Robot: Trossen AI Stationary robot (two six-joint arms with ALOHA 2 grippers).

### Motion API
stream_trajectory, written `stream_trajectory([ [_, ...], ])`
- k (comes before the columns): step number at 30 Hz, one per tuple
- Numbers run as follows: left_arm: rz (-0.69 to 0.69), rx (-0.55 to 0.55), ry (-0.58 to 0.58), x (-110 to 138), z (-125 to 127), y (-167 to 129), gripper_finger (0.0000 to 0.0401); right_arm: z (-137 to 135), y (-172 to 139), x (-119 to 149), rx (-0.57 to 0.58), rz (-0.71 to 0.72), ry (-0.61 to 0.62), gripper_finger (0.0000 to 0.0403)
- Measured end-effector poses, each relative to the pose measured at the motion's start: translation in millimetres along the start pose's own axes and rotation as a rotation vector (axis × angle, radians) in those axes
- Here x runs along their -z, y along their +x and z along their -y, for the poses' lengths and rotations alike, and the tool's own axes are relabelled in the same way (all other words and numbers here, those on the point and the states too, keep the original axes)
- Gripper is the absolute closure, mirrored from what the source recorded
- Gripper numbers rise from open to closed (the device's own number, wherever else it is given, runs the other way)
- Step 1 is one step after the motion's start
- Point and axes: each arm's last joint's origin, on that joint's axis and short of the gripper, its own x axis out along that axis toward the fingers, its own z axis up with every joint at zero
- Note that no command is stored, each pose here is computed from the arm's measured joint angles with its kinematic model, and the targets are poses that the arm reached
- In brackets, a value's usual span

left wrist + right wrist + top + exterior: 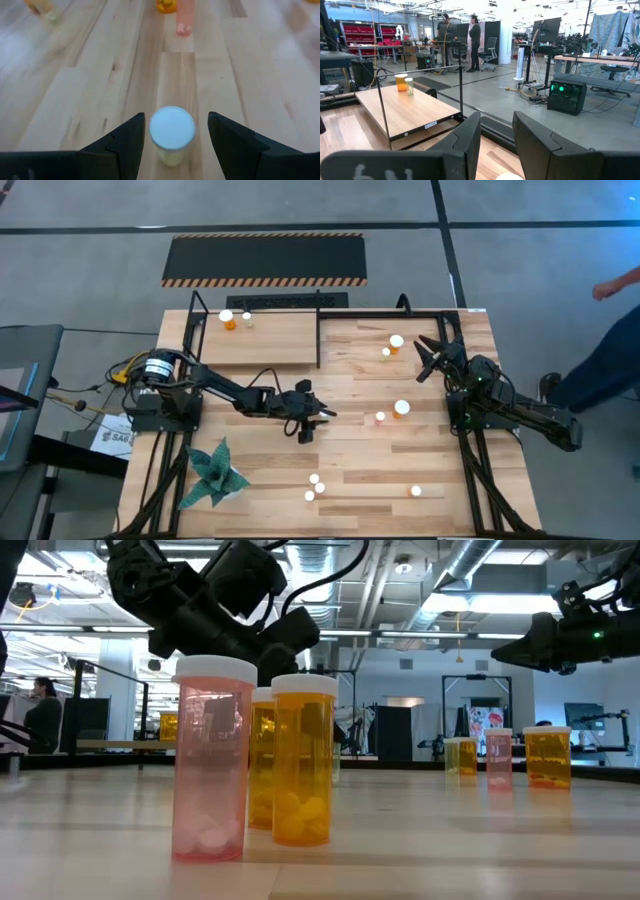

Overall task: Pick and place medicine bottles onto shelf by color
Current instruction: Put the bottom yellow pill bottle aligned with the other yellow pill bottle on the shelf

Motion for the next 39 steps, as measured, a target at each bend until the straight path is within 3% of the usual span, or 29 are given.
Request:
stream_trajectory([
  [6, 0.0, 0.002, -0.001, 0.2, -0.2, 0.0, 0.0209, 0.0, 0.0, 0.1, 0.0, 0.0, 0.0, 0.0266],
  [19, -0.001, 0.002, -0.002, 0.2, -0.2, 0.0, 0.0315, 0.0, 0.0, 0.1, 0.0, -0.001, -0.001, 0.0265],
  [27, 0.024, 0.032, -0.021, -7.5, 1.2, 0.9, 0.0298, 0.0, 0.0, 0.1, 0.0, -0.001, -0.001, 0.0266],
  [39, -0.084, 0.017, 0.007, -59.6, -8.0, 5.0, 0.03, 0.0, 0.0, 0.1, 0.0, -0.001, -0.001, 0.0266],
])
